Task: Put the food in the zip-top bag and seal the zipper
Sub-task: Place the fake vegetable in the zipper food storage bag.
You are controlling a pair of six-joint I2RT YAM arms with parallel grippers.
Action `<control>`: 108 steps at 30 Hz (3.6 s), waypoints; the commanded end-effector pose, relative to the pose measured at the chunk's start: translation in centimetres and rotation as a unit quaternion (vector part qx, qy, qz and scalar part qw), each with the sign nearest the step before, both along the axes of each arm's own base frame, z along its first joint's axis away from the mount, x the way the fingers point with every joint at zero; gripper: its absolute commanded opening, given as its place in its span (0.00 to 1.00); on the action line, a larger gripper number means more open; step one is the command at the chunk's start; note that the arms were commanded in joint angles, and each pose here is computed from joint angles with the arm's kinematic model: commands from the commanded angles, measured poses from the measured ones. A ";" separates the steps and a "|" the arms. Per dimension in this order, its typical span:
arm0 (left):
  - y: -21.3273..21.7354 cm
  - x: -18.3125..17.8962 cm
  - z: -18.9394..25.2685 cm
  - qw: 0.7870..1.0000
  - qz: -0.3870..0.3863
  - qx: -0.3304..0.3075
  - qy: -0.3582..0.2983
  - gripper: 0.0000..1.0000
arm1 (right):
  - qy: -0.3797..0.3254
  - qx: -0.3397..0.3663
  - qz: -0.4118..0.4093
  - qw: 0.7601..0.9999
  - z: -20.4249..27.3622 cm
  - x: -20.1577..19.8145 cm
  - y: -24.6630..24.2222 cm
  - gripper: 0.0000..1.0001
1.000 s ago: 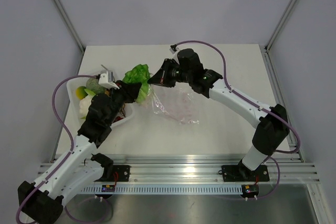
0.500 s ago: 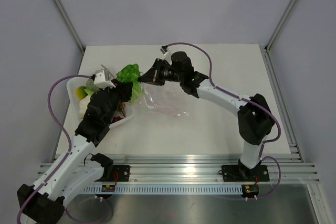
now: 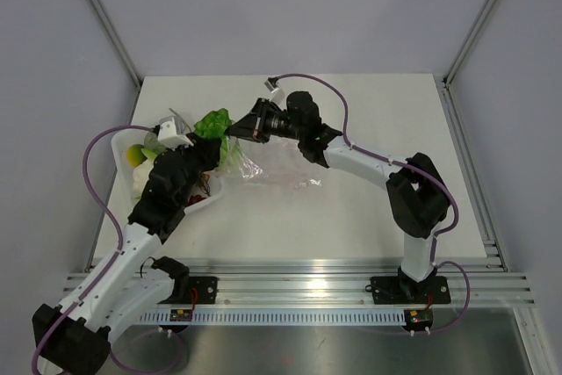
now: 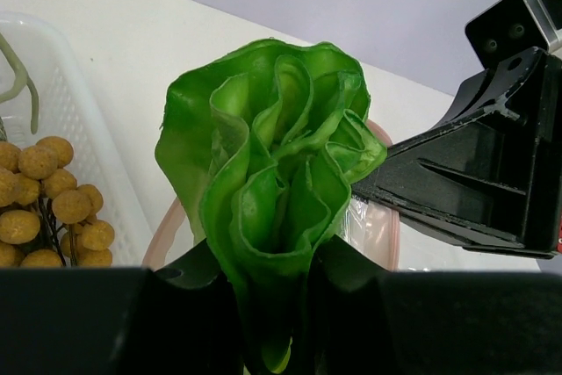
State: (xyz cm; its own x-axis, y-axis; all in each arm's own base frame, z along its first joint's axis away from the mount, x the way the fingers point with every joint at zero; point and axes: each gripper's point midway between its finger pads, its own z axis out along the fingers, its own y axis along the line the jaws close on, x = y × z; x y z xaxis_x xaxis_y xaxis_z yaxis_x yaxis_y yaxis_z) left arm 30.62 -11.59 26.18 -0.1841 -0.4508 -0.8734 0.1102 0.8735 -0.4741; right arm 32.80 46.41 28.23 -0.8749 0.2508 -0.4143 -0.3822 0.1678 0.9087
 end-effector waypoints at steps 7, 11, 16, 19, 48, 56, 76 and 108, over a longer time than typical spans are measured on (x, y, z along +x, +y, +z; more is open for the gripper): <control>-0.9 -0.1 0.9 0.999 -0.023 -0.033 -0.014 0.00 | -0.041 0.083 0.015 0.996 4.1 -1.7 -0.2 0.00; 0.1 -0.3 1.3 0.998 -0.002 -0.061 -0.012 0.00 | -0.031 0.097 0.007 0.995 3.7 -1.7 -0.5 0.00; 1.3 -0.5 2.6 0.991 0.030 -0.126 -0.018 0.00 | -0.029 0.123 0.005 0.992 3.6 -2.0 -0.8 0.00; 0.8 -0.7 2.7 0.985 0.026 -0.173 -0.007 0.00 | -0.034 0.135 0.003 0.990 4.0 -1.9 -0.9 0.00; 1.7 -1.1 0.0 0.954 0.066 -0.291 0.003 0.00 | -0.046 0.183 0.017 0.982 6.0 -2.3 -1.0 0.00; 3.1 -1.1 2.7 0.943 0.087 -0.319 -0.036 0.00 | -0.050 0.188 0.021 0.981 6.6 -2.6 -1.2 0.00; -2.2 -1.5 -1.1 0.950 -0.070 -0.304 0.003 0.00 | -0.035 0.183 0.033 0.982 5.8 -3.3 -1.3 0.00; -3.7 -1.2 0.2 0.977 -0.123 -0.167 0.044 0.82 | -0.050 0.201 0.050 0.977 7.1 -3.6 -0.9 0.00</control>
